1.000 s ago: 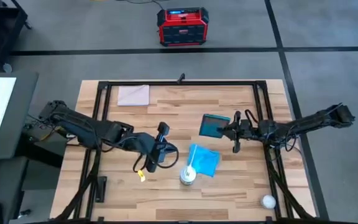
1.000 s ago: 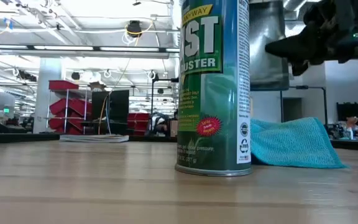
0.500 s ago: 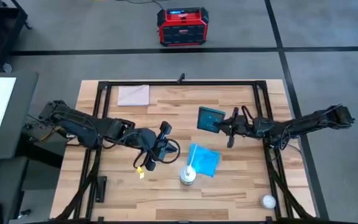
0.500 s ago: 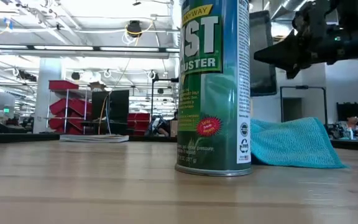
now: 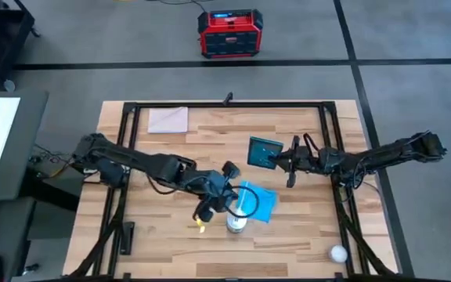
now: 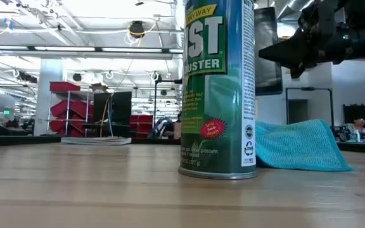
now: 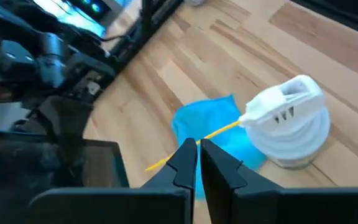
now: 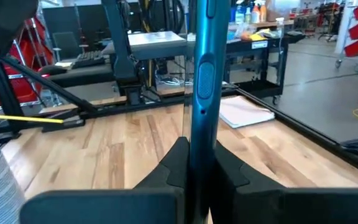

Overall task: Apply microfiber cloth
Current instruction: Spray the front of the green tablet using the white spray bottle

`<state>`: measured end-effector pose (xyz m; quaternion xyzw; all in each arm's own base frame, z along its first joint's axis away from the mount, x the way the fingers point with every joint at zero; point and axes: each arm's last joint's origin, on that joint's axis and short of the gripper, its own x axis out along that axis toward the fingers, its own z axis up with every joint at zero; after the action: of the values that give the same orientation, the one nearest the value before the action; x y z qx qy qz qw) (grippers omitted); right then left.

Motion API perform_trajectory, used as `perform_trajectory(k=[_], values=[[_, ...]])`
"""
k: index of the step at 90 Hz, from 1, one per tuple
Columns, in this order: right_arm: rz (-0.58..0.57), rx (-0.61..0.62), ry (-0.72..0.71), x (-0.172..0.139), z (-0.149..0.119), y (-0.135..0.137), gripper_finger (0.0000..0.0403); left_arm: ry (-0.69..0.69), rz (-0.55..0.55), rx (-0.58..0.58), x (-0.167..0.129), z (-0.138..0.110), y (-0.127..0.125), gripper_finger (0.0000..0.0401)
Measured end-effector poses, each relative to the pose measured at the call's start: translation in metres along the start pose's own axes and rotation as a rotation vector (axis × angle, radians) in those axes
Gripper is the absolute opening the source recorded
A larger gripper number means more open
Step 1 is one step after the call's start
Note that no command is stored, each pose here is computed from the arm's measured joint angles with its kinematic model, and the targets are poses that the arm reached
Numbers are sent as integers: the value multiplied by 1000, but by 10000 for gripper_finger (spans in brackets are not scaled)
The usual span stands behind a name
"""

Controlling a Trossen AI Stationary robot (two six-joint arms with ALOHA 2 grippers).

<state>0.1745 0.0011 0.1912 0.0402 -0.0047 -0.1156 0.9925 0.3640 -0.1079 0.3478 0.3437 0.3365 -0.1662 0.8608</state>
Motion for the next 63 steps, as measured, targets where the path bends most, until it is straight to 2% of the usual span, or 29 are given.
perform_trajectory(k=[18,37,63], values=[[7,6,24,0,-2,0,12,96,-72,-2,13,8,-5,0],[-3,4,15,0,-1,0,12,106,-82,17,12,19,0,0],[-4,10,12,0,-1,0,12,116,-104,31,14,18,-1,0]])
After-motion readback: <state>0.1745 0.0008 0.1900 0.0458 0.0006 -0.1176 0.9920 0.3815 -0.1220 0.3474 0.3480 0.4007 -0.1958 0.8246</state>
